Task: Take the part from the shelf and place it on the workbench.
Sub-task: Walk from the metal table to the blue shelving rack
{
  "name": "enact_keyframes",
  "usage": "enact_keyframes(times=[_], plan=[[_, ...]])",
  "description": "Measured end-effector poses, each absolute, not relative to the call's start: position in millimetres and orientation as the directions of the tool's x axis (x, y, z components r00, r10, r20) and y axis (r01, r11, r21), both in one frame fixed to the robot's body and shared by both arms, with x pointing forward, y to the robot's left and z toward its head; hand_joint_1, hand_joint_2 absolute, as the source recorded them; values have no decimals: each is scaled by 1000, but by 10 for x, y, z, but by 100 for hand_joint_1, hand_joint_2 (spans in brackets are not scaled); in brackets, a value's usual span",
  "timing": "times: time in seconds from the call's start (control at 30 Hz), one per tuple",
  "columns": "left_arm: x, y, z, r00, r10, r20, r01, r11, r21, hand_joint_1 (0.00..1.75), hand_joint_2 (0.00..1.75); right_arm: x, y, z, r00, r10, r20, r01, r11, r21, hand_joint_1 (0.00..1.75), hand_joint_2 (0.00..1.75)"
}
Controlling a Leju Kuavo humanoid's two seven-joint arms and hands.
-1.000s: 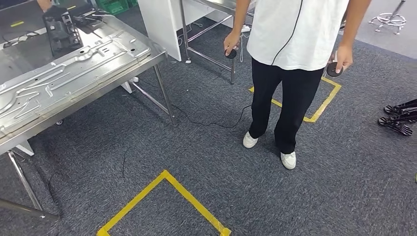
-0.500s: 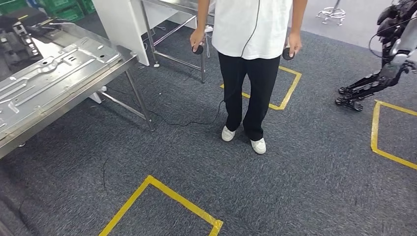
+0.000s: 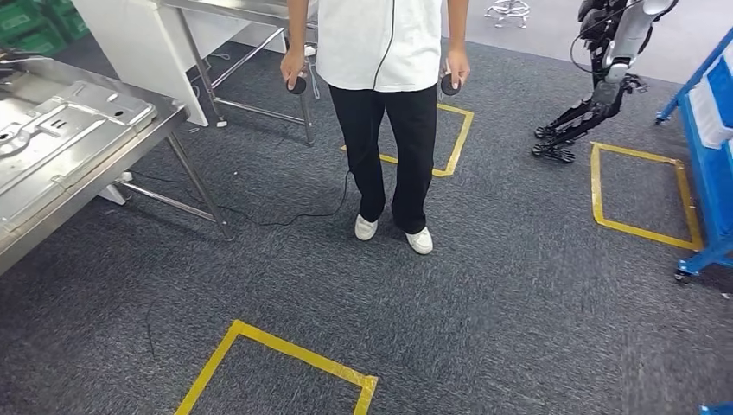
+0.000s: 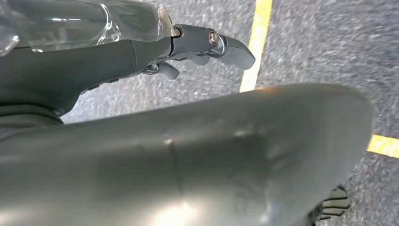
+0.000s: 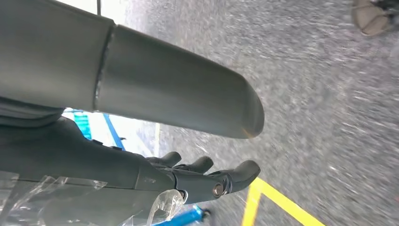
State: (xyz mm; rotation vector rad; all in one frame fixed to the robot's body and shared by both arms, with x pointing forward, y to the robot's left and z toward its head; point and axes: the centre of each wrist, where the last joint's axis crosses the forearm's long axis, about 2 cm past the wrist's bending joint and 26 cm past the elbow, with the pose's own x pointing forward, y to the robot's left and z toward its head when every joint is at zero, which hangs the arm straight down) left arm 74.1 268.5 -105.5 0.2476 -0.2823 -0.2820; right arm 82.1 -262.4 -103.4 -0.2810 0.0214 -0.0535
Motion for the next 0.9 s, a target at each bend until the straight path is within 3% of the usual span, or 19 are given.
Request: enact_keyframes(times=[0.9], plan=[[712,2658,-1058,917,-308,252,235,930,284,0,0,799,-2623,-1038,997,-76,-10,71,957,-280,0,0]])
